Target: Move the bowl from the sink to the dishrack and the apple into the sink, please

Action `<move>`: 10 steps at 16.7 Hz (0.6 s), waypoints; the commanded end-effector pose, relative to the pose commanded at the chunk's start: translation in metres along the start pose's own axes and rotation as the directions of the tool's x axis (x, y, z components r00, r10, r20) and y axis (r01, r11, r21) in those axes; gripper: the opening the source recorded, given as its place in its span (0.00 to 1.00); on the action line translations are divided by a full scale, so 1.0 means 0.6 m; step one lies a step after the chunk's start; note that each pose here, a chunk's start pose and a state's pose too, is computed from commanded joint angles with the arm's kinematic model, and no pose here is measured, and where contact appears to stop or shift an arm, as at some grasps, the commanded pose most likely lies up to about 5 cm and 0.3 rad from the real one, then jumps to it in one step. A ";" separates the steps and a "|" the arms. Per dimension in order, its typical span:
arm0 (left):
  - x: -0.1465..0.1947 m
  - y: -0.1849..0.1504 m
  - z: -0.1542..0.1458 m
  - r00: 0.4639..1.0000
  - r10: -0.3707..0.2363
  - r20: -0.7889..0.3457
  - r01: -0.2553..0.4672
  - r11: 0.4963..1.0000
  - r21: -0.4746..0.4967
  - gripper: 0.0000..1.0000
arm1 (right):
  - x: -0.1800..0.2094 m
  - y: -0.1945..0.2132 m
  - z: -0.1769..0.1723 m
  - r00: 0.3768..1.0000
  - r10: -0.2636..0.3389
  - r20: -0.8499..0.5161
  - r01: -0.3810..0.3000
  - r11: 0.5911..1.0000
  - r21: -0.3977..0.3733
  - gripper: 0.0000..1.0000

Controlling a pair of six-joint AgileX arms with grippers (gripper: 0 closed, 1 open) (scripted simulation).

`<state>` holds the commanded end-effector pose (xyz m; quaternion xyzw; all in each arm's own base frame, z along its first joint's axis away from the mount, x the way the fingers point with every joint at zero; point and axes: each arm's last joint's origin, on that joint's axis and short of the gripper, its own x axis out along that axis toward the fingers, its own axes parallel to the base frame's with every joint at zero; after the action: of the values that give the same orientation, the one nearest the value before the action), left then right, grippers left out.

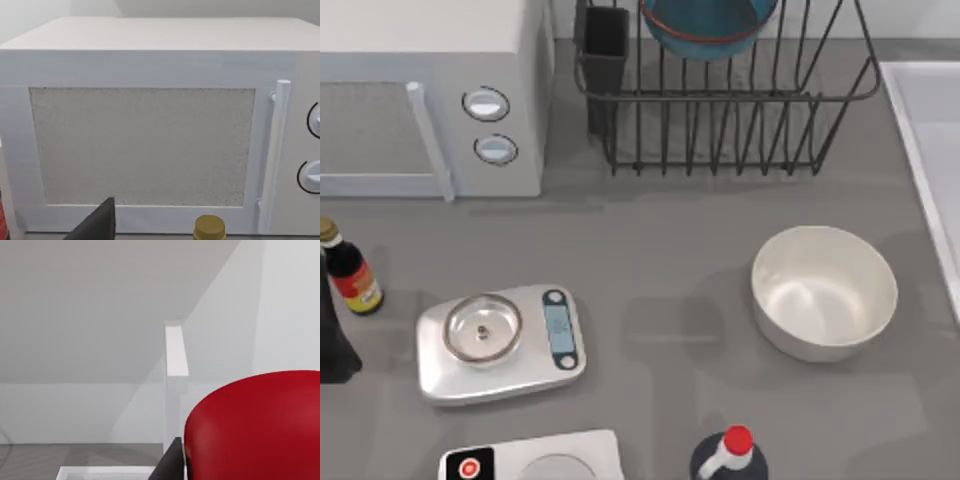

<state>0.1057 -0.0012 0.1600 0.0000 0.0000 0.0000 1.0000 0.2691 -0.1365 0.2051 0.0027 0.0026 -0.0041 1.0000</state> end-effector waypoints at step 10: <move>0.000 0.000 0.000 1.000 0.000 0.000 0.000 1.000 0.000 1.00 | 0.015 -0.013 -0.182 1.000 0.001 0.013 -0.001 1.000 -0.009 0.00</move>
<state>0.1057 -0.0012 0.1600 0.0000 0.0000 0.0000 1.0000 0.2777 -0.1438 0.0958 -0.0018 -0.0041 -0.0036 1.0000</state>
